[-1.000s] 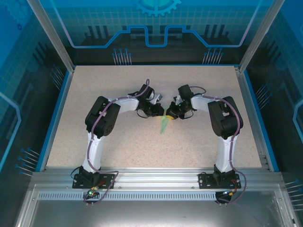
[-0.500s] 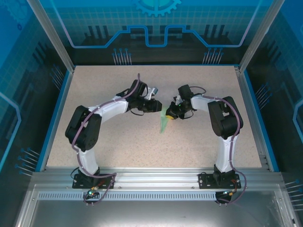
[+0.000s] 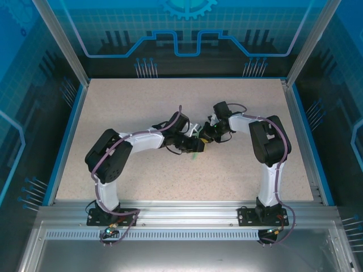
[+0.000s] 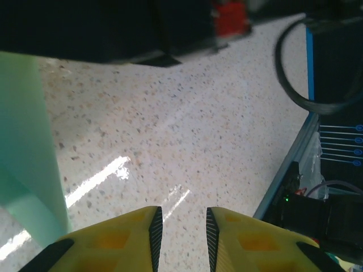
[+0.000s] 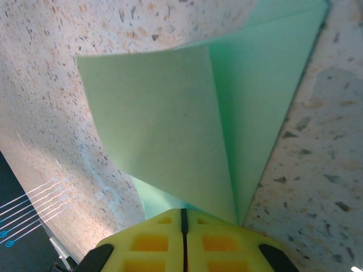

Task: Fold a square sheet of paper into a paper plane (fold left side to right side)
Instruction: Fold the wing for the fifth time at the center of the table.

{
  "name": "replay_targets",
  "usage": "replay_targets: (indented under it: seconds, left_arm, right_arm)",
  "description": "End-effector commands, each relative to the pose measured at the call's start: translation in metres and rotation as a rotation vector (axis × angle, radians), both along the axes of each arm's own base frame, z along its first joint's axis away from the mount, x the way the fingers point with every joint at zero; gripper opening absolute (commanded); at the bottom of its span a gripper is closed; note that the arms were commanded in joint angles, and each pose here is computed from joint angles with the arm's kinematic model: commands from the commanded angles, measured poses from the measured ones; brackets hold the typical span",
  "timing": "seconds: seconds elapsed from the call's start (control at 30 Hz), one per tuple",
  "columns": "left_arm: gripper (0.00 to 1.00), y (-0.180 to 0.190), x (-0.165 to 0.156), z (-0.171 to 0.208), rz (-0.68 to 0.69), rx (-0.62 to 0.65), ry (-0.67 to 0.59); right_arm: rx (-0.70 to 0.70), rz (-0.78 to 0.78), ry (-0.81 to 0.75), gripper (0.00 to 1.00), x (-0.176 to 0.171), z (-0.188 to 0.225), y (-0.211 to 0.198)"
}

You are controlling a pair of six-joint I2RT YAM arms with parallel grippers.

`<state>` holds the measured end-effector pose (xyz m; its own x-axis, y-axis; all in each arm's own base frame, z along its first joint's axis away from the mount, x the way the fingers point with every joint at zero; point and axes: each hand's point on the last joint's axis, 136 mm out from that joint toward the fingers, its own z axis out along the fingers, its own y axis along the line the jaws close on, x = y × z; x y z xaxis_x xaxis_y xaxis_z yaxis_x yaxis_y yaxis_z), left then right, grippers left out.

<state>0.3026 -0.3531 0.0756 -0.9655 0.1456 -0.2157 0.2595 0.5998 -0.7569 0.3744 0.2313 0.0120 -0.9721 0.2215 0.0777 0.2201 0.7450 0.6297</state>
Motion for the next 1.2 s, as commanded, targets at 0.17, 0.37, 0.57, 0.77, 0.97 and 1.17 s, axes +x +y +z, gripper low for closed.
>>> replay_targets:
  seconds: [0.17,0.37,0.57,0.77,0.97,1.17]
  left_arm:
    - [0.30,0.006,0.004,-0.030,0.018,0.077,0.043]
    - [0.29,0.010,-0.002,-0.040,0.020,0.088,0.068]
    - [0.29,0.014,-0.009,-0.051,0.022,0.106,0.092]
    - [0.29,0.016,-0.013,-0.057,0.017,0.120,0.115]
    - [0.26,0.022,-0.021,-0.066,0.014,0.145,0.142]
    - [0.26,0.028,-0.027,-0.073,0.010,0.168,0.163]
  right_arm:
    - [-0.079,0.013,0.098,0.07,-0.024,-0.034,-0.008]
    - [-0.079,0.013,0.099,0.07,-0.023,-0.035,-0.008]
    - [-0.081,0.013,0.100,0.07,-0.024,-0.036,-0.009]
    - [-0.082,0.013,0.101,0.07,-0.024,-0.036,-0.009]
    - [-0.083,0.014,0.099,0.07,-0.024,-0.035,-0.008]
    - [-0.084,0.011,0.100,0.07,-0.023,-0.034,-0.009]
